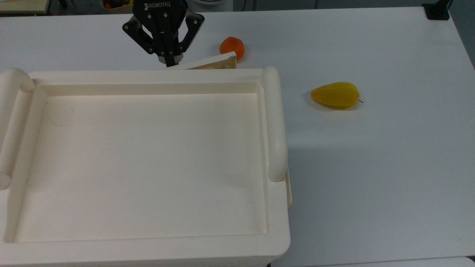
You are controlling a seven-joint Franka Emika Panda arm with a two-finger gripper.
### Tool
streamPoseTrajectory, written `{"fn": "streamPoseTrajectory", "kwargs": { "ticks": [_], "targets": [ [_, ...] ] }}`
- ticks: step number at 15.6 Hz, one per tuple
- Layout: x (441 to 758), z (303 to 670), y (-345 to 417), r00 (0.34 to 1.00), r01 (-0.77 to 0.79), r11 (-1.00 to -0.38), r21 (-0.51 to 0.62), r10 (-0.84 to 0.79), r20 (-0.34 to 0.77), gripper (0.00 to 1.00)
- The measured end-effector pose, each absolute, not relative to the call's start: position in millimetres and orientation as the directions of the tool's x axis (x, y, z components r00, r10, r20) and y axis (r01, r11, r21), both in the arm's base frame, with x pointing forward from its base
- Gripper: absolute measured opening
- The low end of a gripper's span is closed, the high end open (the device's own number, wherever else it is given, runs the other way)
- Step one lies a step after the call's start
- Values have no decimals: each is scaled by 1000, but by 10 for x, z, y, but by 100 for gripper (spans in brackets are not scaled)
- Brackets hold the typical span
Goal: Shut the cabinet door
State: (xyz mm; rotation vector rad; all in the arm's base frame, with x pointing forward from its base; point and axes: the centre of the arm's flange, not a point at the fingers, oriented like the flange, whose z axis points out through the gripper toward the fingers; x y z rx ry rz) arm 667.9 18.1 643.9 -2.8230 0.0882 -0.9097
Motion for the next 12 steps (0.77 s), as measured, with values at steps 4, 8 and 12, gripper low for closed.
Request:
{"fn": "streamPoseTrajectory", "kwargs": {
  "ticks": [4, 8, 12],
  "targets": [
    [6798, 6337, 222, 758, 1, -983, -186, -120, 641, 1],
    [6852, 6239, 217, 757, -2, -983, -185, -123, 642, 1],
    [6869, 6292, 205, 723, -2, -983, -185, -130, 679, 1]
  ]
}}
